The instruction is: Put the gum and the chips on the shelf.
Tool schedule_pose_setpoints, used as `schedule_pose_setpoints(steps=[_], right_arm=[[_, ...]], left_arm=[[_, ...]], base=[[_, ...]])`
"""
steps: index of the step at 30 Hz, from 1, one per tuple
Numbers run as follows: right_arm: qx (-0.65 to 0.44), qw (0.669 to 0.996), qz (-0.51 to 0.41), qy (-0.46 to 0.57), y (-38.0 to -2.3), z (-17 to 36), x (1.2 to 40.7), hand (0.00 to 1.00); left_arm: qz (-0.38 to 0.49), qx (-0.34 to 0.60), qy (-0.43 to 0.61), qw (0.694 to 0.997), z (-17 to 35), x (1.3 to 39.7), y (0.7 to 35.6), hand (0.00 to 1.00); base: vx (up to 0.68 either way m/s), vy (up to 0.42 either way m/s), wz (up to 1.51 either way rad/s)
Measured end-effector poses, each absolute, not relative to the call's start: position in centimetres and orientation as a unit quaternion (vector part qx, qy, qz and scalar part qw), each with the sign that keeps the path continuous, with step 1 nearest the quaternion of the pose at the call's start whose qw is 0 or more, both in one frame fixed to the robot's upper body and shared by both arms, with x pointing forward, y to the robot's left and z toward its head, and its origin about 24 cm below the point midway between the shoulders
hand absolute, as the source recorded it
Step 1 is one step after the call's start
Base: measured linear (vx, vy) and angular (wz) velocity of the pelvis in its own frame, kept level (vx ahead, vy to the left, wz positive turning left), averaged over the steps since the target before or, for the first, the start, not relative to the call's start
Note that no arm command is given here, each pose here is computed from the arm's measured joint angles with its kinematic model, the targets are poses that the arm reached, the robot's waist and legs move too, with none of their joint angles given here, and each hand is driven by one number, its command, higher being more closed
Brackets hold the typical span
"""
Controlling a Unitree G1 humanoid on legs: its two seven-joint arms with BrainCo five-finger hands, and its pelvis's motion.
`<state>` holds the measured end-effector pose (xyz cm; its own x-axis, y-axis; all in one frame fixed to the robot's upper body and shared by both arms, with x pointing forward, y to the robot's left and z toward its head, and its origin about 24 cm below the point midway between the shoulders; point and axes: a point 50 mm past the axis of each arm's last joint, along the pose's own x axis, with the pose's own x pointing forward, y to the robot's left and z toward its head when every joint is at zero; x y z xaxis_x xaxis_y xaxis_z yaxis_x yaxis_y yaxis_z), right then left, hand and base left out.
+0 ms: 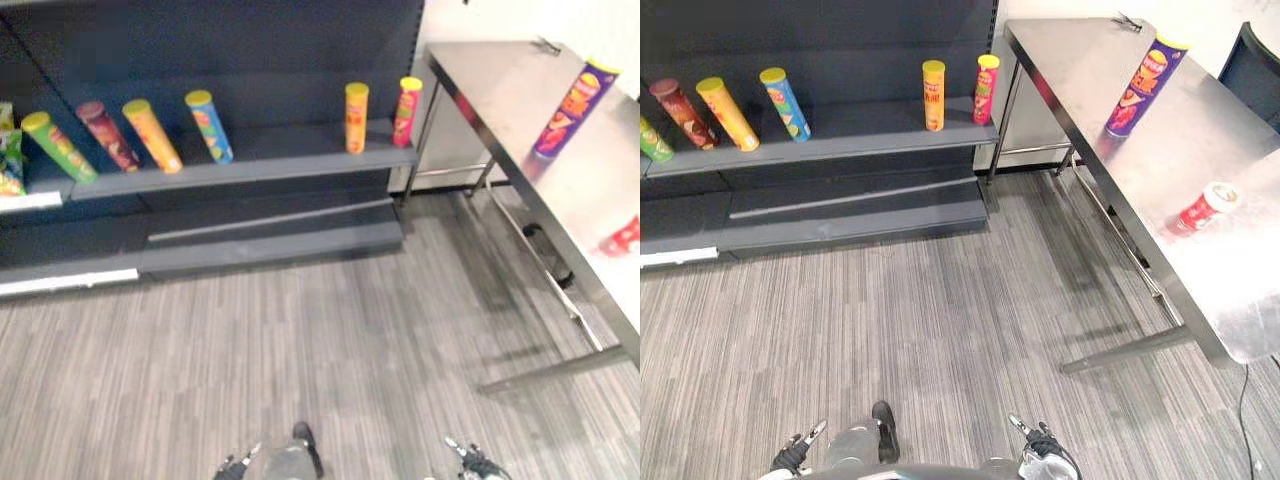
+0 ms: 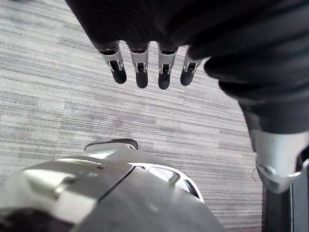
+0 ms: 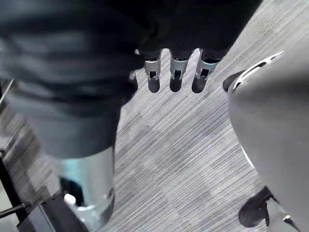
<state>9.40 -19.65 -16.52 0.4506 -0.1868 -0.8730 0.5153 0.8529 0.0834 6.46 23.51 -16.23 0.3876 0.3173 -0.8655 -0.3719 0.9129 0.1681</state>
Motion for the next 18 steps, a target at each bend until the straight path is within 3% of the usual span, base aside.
schedule_pose_setpoints(steps=[6, 18], right_arm=[[0.156, 0.853, -0.21, 0.452, -20.8, -15.9, 10.4, 0.0], [0.135, 0.865, -0.2, 0.439, -22.2, -15.3, 11.7, 0.0]], left_arm=[[0.153, -0.006, 0.517, 0.842, -16.3, 6.8, 22.8, 0.0], [0.155, -0.048, 0.531, 0.831, -16.8, 6.3, 20.9, 0.0]], base=[[0.29, 0.1, -0.19], [0.17, -0.095, -0.47]])
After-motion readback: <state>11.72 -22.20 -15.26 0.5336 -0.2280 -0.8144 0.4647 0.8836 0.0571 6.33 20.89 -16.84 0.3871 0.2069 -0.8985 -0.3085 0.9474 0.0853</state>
